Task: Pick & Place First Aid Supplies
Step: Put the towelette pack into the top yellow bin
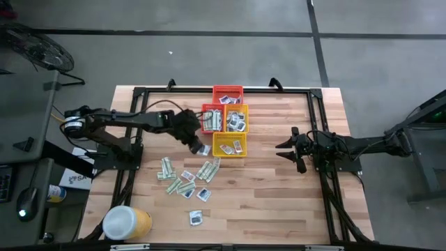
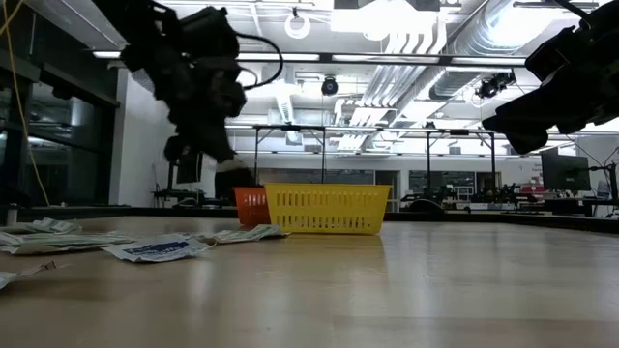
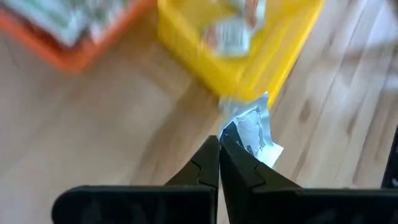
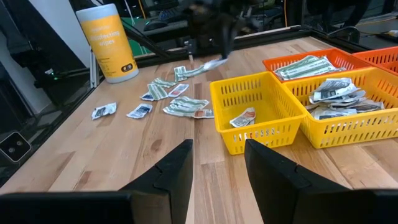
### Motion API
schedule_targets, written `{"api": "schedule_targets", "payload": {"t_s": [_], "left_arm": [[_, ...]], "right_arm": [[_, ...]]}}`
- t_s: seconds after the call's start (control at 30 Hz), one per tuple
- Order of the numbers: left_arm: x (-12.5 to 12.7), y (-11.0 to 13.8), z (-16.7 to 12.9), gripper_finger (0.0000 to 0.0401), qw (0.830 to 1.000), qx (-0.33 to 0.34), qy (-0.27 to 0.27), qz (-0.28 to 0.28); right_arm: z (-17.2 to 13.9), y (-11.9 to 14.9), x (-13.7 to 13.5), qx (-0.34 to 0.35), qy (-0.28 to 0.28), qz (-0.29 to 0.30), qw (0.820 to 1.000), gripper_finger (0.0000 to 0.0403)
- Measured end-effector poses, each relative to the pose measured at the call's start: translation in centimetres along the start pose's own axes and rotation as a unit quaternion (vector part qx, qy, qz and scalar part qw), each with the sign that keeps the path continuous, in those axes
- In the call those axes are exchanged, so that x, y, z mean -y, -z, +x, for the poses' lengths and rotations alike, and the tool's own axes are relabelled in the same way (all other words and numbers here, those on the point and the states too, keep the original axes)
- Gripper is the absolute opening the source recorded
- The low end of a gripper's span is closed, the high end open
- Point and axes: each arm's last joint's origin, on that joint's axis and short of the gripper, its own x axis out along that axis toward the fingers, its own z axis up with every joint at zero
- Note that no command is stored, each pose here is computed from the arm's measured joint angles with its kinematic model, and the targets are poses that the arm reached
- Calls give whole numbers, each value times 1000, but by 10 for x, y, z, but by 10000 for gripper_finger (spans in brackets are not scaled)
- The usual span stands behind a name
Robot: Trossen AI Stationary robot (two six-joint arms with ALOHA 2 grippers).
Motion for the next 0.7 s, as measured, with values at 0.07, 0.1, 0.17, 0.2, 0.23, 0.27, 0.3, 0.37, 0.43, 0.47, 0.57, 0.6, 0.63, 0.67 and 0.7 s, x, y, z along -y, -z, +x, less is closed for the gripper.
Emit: {"api": "schedule_targets", "payload": {"t_s": [0.07,0.1,0.17,0.2,0.23,0.27,0.3,0.37,0.43,0.47,0.57,0.6,0.63,0.67,0.7], "left_arm": [[1,-11,-4,1,1000,21,-6,4],[1,-16,-5,1,999,31,-12,4],[1,-26,-8,1,999,47,-22,0],[1,-31,-9,1,998,56,-25,-2],[1,-37,-10,1,998,64,-27,-4],[1,-42,-10,1,997,74,-33,-6],[0,-47,-10,1,996,81,-40,-8],[-2,-56,-8,1,994,92,-58,-15],[-4,-66,-5,1,992,104,-72,-28],[-4,-71,-3,1,991,109,-76,-34],[-4,-83,1,1,988,117,-89,-45],[-3,-88,3,1,987,123,-94,-49],[-2,-92,6,1,985,129,-99,-56],[-1,-96,8,1,984,132,-105,-61],[-1,-99,11,1,983,131,-107,-67]], "right_arm": [[0,0,0,0,0,0,1000,139],[0,0,0,0,0,0,1000,139],[0,0,0,0,0,0,1000,139],[0,0,0,0,0,0,1000,139],[0,0,0,0,0,0,1000,139],[0,0,0,0,0,0,1000,139],[0,0,0,0,0,0,1000,139],[0,0,0,0,0,0,1000,139],[0,0,0,0,0,0,1000,139],[0,0,0,0,0,0,1000,139],[0,0,0,0,0,0,1000,139],[0,0,0,0,0,0,1000,139],[0,0,0,0,0,0,1000,139],[0,0,0,0,0,0,1000,139],[0,0,0,0,0,0,1000,139]]}}
